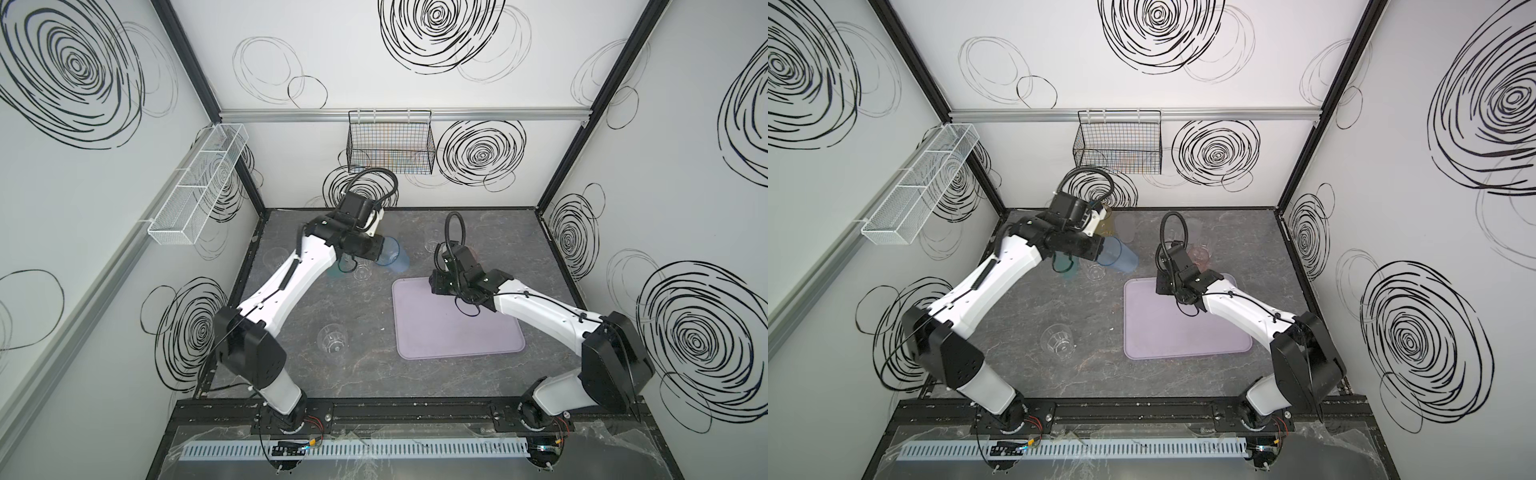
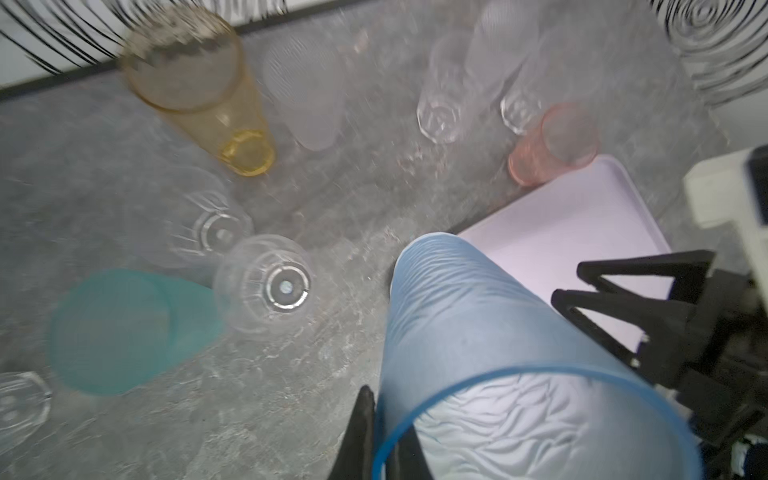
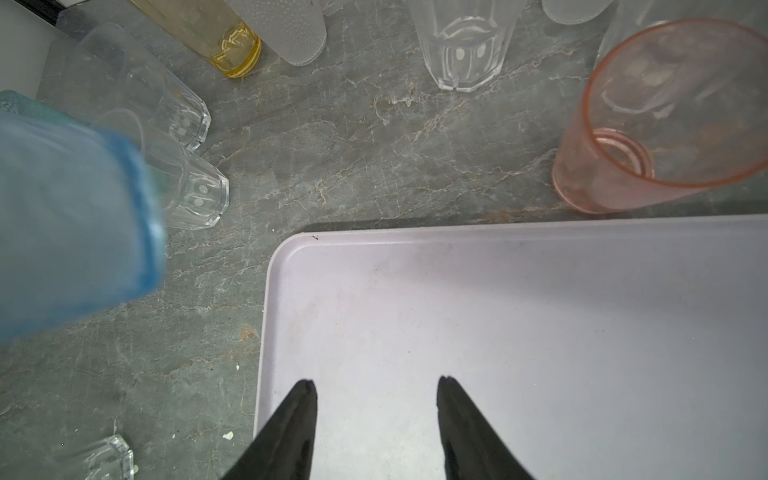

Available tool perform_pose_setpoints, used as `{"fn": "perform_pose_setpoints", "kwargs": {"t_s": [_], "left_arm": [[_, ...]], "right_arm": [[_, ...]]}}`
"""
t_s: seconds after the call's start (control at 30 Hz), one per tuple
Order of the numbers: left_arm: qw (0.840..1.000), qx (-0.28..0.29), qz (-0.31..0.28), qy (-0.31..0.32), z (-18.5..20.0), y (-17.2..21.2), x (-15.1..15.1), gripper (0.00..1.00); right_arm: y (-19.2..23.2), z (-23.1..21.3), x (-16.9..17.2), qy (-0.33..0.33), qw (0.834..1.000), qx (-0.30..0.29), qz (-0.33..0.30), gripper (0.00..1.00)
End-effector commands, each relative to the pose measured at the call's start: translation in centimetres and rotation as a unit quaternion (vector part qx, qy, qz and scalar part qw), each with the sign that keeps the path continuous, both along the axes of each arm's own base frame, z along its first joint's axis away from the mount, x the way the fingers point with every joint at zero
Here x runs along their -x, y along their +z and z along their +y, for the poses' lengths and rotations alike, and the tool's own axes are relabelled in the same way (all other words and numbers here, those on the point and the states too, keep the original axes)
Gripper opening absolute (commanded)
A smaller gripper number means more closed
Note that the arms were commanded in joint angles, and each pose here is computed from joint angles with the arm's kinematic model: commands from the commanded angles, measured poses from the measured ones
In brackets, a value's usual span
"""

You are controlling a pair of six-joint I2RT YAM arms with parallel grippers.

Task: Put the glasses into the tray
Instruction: 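Lift the frosted blue glass with the left gripper, then carry the blue glass over the tray and lower it with the left gripper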

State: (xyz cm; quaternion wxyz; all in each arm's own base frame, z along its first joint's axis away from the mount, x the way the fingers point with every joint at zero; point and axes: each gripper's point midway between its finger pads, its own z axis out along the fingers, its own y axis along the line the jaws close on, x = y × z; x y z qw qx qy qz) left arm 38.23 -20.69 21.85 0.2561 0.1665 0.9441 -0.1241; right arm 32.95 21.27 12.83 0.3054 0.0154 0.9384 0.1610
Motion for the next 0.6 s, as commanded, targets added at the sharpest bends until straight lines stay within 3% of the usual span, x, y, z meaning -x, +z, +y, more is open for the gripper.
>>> {"fn": "perform_pose_setpoints", "kwargs": {"t_s": [0.0, 0.27, 0.57], "left_arm": [[1.000, 0.001, 0.005, -0.022, -1.3, -0.2, -0.8, 0.00], [0.997, -0.043, 0.044, -0.044, -2.9, -4.5, -1.3, 0.00], [0.992, -0.089, 0.066, -0.062, -3.7, -6.2, -1.3, 0.00]], "right_arm": [[-0.5, -1.2, 0.8, -0.016, 1.000, 0.004, 0.001, 0.51], [-1.7, -1.3, 1.1, -0.011, 1.000, 0.011, 0.011, 0.51], [-2.6, -1.2, 1.0, -0.007, 1.000, 0.018, 0.015, 0.51]]}}
